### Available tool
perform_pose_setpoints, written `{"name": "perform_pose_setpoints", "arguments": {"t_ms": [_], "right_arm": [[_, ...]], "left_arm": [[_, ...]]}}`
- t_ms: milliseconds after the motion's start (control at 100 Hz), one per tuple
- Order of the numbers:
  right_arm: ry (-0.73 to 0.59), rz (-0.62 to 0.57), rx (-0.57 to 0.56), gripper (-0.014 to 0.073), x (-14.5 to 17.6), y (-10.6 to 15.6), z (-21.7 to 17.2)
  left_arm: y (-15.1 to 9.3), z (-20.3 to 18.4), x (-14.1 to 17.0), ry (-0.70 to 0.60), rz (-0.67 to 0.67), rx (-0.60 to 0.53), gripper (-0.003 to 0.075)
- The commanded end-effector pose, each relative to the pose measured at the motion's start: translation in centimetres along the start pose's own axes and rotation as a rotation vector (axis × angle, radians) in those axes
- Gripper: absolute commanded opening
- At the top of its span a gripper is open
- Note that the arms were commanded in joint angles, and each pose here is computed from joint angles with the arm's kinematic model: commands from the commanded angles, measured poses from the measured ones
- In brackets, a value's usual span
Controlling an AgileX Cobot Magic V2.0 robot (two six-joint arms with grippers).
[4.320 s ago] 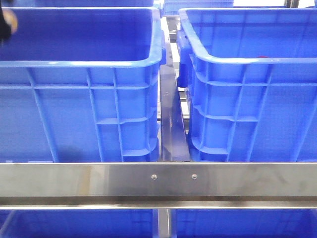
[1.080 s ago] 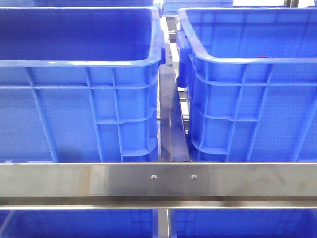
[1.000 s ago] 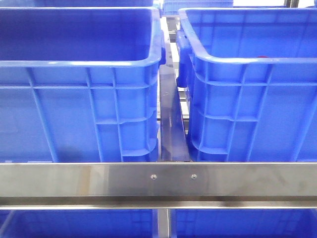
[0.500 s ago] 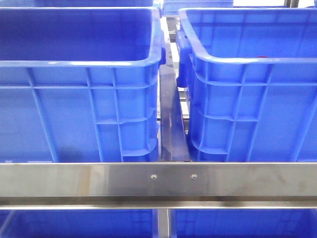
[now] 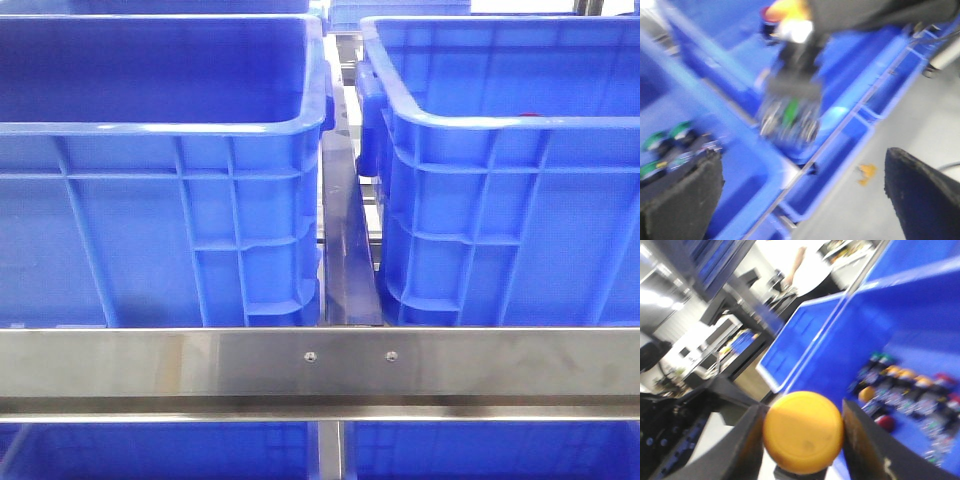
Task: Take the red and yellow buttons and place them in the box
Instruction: 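Grasp the yellow button with the right gripper and release the left gripper, then lower the yellow button beside the red button and open the right gripper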
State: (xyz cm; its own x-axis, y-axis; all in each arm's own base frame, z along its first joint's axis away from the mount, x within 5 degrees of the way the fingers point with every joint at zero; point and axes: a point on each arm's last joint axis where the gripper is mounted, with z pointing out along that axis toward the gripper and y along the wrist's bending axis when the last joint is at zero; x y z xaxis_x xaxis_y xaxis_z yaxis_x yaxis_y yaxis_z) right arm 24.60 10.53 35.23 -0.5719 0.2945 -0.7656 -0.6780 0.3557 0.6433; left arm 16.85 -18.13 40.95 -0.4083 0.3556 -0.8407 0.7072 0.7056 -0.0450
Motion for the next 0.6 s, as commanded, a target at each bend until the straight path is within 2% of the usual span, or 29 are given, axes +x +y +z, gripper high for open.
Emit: {"name": "perform_pose_setpoints", "arguments": {"t_ms": [0, 170, 360, 490, 590], "right_arm": [[-0.171, 0.006, -0.062, 0.0176, -2.7, 1.3, -1.3], [-0.21, -0.005, -0.041, 0.0176, -3.6, 0.5, -2.8], [-0.231, -0.011, -0.024, 0.0176, -4.0, 0.1, -3.6], [-0.238, -0.019, -0.005, 0.0176, -4.1, -0.1, -3.6], [-0.247, -0.034, 0.027, 0.0176, -4.2, -0.3, -3.7]], "left_arm": [[1.1, -1.9, -1.0, -0.11, -0.033, -0.054, 0.061], [4.2, -3.6, 0.4, -0.126, -0.11, -0.181, 0.061], [8.1, -7.5, 3.0, -0.179, -0.238, -0.395, 0.061], [9.1, -10.4, 5.5, -0.224, -0.302, -0.535, 0.0609], [8.8, -12.5, 7.4, -0.269, -0.332, -0.621, 0.0607]]}}
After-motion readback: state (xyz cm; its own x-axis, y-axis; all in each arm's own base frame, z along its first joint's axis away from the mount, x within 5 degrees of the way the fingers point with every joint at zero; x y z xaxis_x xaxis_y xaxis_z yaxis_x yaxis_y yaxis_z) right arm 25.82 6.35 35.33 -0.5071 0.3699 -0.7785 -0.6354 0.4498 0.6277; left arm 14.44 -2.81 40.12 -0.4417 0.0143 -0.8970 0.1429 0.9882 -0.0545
